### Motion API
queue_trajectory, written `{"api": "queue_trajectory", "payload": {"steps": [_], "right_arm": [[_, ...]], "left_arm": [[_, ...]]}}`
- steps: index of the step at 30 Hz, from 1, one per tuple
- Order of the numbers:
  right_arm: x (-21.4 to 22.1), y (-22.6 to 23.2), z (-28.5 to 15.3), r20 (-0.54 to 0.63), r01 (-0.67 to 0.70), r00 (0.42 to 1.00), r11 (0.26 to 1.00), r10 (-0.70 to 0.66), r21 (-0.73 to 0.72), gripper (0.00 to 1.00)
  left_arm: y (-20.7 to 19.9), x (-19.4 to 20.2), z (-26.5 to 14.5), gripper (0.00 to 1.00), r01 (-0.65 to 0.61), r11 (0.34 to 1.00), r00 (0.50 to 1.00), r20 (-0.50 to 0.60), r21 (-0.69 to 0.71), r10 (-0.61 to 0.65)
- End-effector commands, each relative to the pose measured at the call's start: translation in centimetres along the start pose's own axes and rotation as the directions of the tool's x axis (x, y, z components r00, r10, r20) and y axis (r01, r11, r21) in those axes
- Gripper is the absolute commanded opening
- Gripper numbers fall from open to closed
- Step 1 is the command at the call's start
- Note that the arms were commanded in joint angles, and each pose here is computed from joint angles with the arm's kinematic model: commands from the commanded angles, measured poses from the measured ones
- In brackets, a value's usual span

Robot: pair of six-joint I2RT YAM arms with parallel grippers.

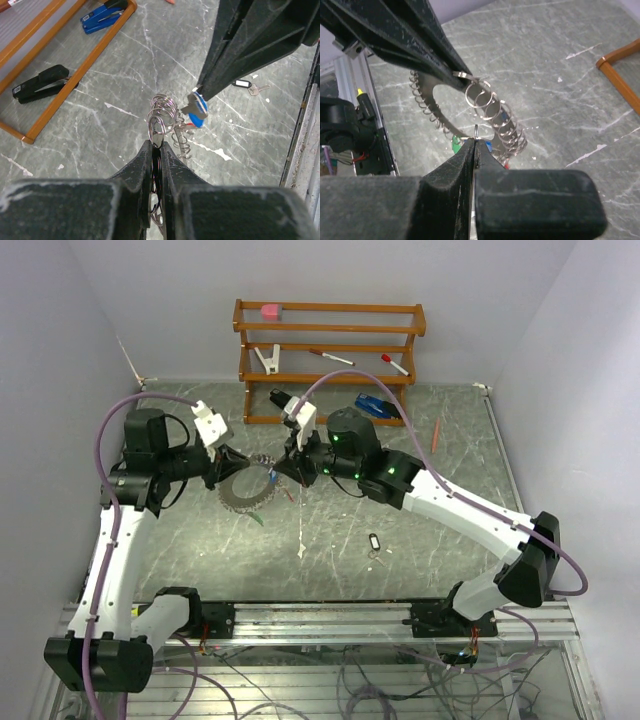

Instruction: Put the keys on the keyring

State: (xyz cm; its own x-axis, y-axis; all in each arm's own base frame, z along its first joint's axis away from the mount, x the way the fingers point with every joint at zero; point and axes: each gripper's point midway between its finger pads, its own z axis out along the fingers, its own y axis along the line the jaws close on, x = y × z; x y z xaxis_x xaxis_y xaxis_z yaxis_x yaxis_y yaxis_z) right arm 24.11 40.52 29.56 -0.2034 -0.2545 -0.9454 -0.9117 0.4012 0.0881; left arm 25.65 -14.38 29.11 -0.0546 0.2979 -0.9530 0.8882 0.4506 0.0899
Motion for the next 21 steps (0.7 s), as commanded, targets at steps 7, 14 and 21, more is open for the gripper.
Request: {"api": "queue_trajectory", "payload": {"steps": [7,14,21], "right_arm": [[-4.8,0.5,0.4,0.126,0.016,0.992,1.0,-0.018,0.014,0.0],[-5.4,2.0,1.8,0.123,0.032,0.992,0.999,-0.031,-0.003,0.0],[-4.6,3.1,2.2,0.105,0.026,0.994,1.0,-0.026,-0.006,0.0]], "left_arm": [[-0.6,-2.3,0.0,0.07,-0.034,0.999,0.998,0.052,-0.003,0.034],[-0.4,-2.4,0.1,0.07,-0.025,0.999,0.998,0.049,-0.019,0.026],[-0.5,-2.6,0.0,0.07,-0.031,0.999,0.998,0.052,-0.019,0.032]]}}
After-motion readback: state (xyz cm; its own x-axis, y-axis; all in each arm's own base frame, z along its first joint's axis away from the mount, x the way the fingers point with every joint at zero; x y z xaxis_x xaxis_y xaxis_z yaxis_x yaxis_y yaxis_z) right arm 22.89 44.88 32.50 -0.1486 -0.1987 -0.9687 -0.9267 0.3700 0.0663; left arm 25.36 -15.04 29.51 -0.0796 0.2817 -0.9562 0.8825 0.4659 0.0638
